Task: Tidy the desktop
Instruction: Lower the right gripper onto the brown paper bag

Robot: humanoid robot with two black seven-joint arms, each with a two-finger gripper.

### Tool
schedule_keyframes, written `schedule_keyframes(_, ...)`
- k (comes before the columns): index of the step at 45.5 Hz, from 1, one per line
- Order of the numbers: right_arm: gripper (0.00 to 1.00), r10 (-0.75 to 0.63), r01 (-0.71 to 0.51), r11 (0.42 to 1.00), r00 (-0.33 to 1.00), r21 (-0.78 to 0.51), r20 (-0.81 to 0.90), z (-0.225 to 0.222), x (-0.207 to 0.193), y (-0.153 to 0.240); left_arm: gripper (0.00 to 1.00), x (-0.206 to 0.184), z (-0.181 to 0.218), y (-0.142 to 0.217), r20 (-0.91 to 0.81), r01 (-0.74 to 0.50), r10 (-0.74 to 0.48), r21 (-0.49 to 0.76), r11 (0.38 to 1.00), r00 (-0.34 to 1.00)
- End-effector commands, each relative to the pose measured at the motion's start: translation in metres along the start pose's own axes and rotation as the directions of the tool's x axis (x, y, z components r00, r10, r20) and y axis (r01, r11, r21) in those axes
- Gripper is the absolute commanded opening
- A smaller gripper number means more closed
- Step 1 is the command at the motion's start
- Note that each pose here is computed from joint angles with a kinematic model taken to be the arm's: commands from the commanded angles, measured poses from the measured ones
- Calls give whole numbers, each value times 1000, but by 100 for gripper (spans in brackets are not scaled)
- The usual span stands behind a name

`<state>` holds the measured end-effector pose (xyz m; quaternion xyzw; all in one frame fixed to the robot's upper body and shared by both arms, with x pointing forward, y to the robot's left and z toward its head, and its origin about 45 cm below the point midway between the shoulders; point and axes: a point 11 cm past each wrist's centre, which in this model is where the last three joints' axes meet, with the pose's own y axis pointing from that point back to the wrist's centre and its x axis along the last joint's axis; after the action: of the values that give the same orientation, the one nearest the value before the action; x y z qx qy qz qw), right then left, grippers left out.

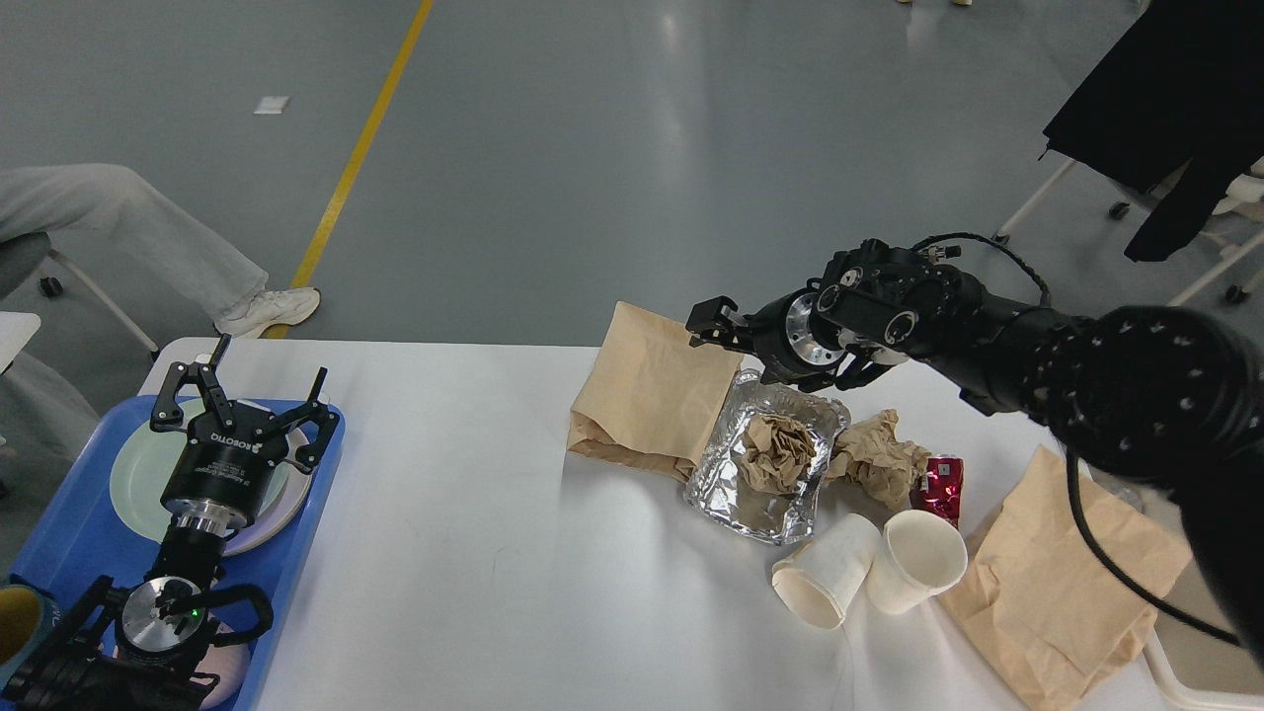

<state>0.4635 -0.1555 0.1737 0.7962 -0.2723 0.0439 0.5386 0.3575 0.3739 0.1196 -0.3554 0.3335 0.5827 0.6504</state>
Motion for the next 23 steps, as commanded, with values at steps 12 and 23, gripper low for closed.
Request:
schedule_keyframes(12, 100, 185, -187, 982, 978, 9, 98, 9, -18, -39, 96, 0, 0, 0, 0, 1, -1, 0, 1000, 1000)
schedule_keyframes(23, 100, 152, -155, 988, 983, 18, 104, 12, -30, -44, 96, 0, 0, 0, 0, -1, 1, 0, 1000, 1000)
